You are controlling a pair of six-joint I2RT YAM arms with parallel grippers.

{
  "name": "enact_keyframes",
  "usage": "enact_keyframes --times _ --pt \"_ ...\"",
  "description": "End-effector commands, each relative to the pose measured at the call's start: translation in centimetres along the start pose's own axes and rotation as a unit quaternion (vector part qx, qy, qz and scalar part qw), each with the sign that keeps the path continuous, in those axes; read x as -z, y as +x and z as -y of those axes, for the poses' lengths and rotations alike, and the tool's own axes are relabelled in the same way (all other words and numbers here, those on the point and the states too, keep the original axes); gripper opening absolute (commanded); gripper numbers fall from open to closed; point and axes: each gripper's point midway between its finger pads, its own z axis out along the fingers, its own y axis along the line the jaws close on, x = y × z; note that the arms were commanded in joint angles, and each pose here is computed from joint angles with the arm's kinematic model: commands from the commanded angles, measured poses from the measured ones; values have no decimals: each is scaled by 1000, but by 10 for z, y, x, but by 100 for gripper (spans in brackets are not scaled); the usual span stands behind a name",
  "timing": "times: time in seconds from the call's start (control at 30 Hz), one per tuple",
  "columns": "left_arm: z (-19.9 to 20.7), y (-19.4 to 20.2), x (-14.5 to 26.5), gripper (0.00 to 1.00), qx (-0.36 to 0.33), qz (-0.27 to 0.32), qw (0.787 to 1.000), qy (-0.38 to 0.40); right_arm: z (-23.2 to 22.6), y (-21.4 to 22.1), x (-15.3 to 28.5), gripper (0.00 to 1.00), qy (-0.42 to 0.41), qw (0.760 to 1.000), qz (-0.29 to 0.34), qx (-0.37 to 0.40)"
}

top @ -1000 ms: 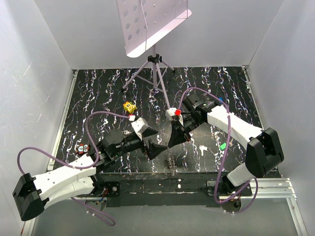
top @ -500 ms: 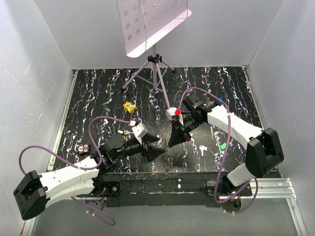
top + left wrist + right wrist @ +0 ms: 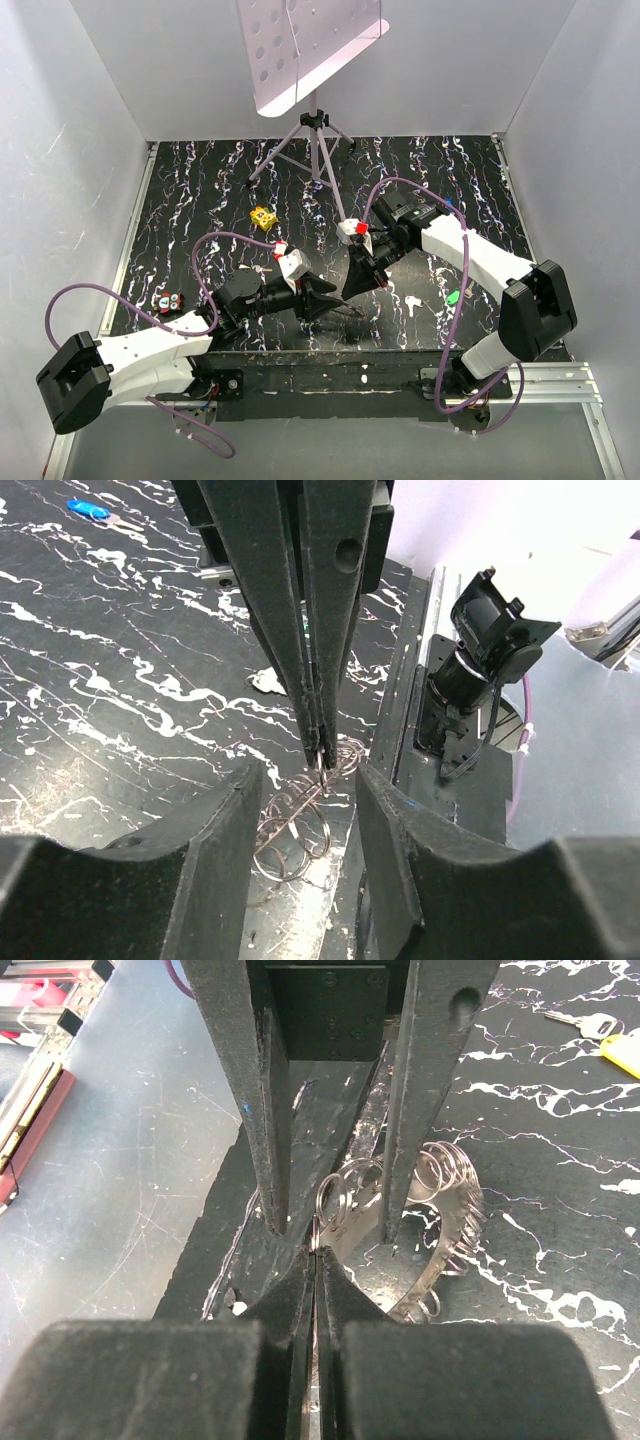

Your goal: Put the keys on the keyring

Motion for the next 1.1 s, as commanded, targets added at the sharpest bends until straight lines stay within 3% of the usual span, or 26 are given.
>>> enact_keyframes --times 0.0,0.1,0.3,0.37,0.43,0.5,0.6,0.67,0.77,1.07 --pt "6 -20 -5 39 -9 24 1000 15 -6 -14 -1 1 -13 1000 20 12" --pt "4 -18 -7 27 -6 18 1000 14 -6 -14 -1 1 -12 1000 21 12" --pt "2 -12 -10 24 2 2 1000 8 -6 -14 -1 1 -12 1000 21 11" --pt "1 -11 -10 12 2 -1 1000 6 -6 -13 -1 1 -13 1000 20 11" --pt "0 -11 -10 9 3 -3 1000 2 -6 -14 -1 1 -13 1000 20 11" --pt "-1 -10 -10 12 5 -6 1000 -1 -6 -14 -1 1 -12 1000 20 11" --pt "-6 -10 -9 38 13 -9 1000 -18 -5 -13 -1 1 -12 1000 20 12" --pt "-7 -12 -7 49 14 -6 1000 -25 -5 -13 -1 1 -11 1000 19 12" --pt "-8 -16 -2 53 14 1 999 -35 -5 -13 -1 1 -11 1000 18 11" --pt "-3 -28 13 51 34 24 998 -44 -5 -13 -1 1 -11 1000 19 11"
